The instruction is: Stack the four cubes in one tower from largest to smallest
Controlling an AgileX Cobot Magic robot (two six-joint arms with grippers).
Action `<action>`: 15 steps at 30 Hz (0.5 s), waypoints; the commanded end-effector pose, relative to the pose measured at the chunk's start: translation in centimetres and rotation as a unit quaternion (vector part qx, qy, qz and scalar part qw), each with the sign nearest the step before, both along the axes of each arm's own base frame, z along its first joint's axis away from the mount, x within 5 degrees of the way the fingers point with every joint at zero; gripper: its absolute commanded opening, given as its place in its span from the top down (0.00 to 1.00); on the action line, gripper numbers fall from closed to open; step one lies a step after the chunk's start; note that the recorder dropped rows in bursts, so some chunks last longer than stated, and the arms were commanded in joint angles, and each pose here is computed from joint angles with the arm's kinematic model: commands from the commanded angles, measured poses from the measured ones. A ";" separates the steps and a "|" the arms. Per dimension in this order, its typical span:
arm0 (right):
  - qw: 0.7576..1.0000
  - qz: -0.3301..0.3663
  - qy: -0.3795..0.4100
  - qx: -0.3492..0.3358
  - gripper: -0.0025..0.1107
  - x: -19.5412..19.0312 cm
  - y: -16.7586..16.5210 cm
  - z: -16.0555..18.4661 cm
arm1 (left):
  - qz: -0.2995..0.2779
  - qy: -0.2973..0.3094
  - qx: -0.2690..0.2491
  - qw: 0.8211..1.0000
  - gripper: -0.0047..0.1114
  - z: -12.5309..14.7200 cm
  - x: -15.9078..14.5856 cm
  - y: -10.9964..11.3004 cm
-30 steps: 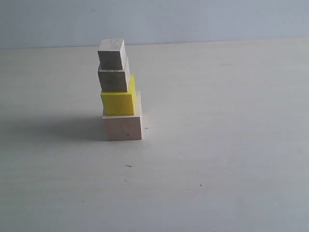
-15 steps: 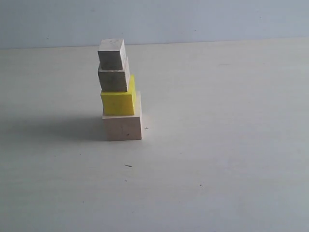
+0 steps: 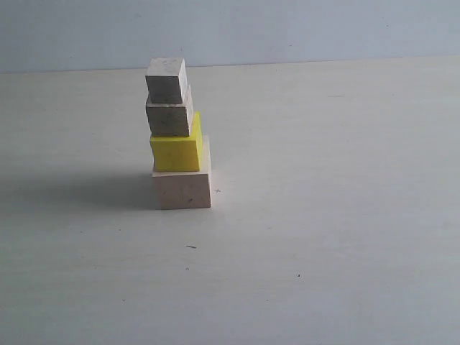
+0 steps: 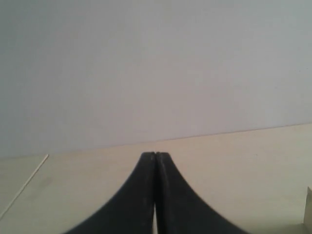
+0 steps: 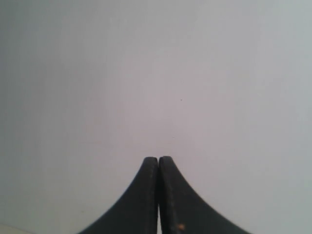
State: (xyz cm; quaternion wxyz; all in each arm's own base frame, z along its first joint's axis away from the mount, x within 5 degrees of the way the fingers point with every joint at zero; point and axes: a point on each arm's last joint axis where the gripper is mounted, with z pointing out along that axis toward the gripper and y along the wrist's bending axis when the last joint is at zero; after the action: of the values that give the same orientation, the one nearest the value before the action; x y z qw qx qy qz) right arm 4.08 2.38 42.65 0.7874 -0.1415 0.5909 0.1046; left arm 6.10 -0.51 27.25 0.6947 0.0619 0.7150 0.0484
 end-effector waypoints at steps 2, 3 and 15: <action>1.000 0.000 0.005 -0.001 0.98 0.0 0.0 -0.3 | 0.053 0.022 -0.085 0.995 0.96 -2.7 -0.7 0.8; 1.000 0.000 0.005 -0.001 0.98 0.0 0.0 -0.3 | 0.062 0.024 -0.097 0.993 0.96 -3.2 -0.8 0.9; 1.000 0.000 0.005 -0.001 0.98 0.0 0.0 -0.3 | 0.072 0.068 -0.115 0.988 0.96 -7.3 -0.8 1.0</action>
State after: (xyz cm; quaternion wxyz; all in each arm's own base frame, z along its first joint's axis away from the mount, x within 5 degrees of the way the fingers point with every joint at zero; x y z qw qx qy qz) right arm 4.08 2.38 42.65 0.7874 -0.1415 0.5909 0.1046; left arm 5.26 0.51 20.62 0.6497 -0.0623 0.7575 0.0144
